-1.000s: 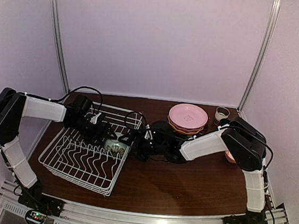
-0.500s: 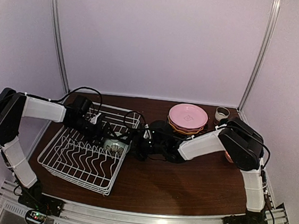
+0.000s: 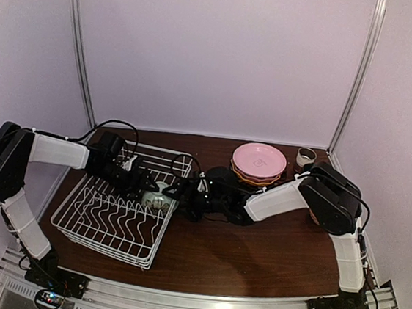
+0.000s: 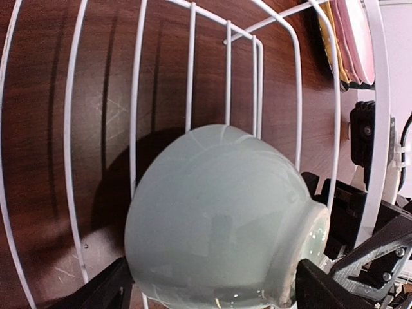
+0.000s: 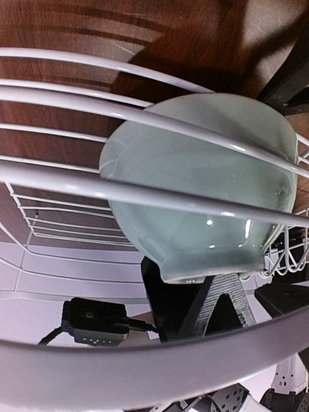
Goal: Unload the mixed dishes from the dish rack
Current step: Grab the bowl from the dish rack.
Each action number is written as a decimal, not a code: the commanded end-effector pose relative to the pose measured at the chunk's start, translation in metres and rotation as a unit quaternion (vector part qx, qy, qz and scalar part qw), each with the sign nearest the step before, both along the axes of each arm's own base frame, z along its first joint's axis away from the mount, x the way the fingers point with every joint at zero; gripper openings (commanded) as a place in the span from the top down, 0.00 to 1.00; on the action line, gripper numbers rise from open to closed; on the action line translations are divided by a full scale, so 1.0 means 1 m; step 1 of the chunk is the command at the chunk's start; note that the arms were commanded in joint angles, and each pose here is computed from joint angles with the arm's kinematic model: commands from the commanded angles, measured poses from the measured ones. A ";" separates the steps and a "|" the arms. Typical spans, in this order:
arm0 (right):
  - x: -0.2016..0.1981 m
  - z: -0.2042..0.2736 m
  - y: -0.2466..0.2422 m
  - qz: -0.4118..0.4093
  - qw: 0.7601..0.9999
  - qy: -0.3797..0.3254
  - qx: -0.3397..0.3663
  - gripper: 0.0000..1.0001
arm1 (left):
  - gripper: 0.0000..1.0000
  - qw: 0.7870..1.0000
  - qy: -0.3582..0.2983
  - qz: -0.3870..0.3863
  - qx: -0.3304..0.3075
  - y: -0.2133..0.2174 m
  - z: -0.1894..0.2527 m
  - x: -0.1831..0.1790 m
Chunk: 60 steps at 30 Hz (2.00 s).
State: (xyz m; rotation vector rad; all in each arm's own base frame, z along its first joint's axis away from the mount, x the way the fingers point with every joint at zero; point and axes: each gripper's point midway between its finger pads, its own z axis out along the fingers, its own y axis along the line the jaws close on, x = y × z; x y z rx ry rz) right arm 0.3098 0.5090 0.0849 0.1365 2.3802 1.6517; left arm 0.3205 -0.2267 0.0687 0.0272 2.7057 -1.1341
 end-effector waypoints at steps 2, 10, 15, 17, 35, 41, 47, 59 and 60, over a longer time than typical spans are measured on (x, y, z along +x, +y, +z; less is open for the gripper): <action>-0.003 0.017 0.012 0.015 0.999 -0.014 0.043 0.12 | 0.13 0.996 -0.060 -0.023 -0.060 -0.017 0.046 0.004; -0.003 0.024 0.014 0.020 0.998 -0.019 0.057 0.13 | 0.19 0.993 -0.073 -0.031 -0.088 -0.022 0.063 0.003; -0.003 0.027 0.015 0.021 0.997 -0.020 0.065 0.14 | 0.22 0.990 -0.075 -0.036 -0.116 -0.027 0.069 0.000; -0.004 0.029 0.016 0.022 0.997 -0.022 0.068 0.14 | 0.23 0.988 -0.076 -0.038 -0.130 -0.029 0.073 -0.002; -0.003 0.041 0.016 0.022 0.995 -0.030 0.091 0.06 | 0.25 0.980 -0.080 -0.041 -0.179 -0.029 0.083 -0.007; -0.002 0.044 0.015 0.018 0.995 -0.034 0.095 0.06 | 0.31 0.979 -0.081 -0.040 -0.183 -0.029 0.082 -0.007; -0.001 0.046 0.014 0.018 0.994 -0.037 0.097 0.06 | 0.43 0.978 -0.081 -0.042 -0.186 -0.029 0.083 -0.008; -0.003 0.056 0.010 0.022 0.994 -0.052 0.094 0.05 | 0.75 0.977 -0.079 -0.039 -0.193 -0.032 0.083 -0.004; -0.002 0.058 0.010 0.021 0.994 -0.054 0.094 0.05 | 0.78 0.977 -0.080 -0.040 -0.194 -0.032 0.083 -0.003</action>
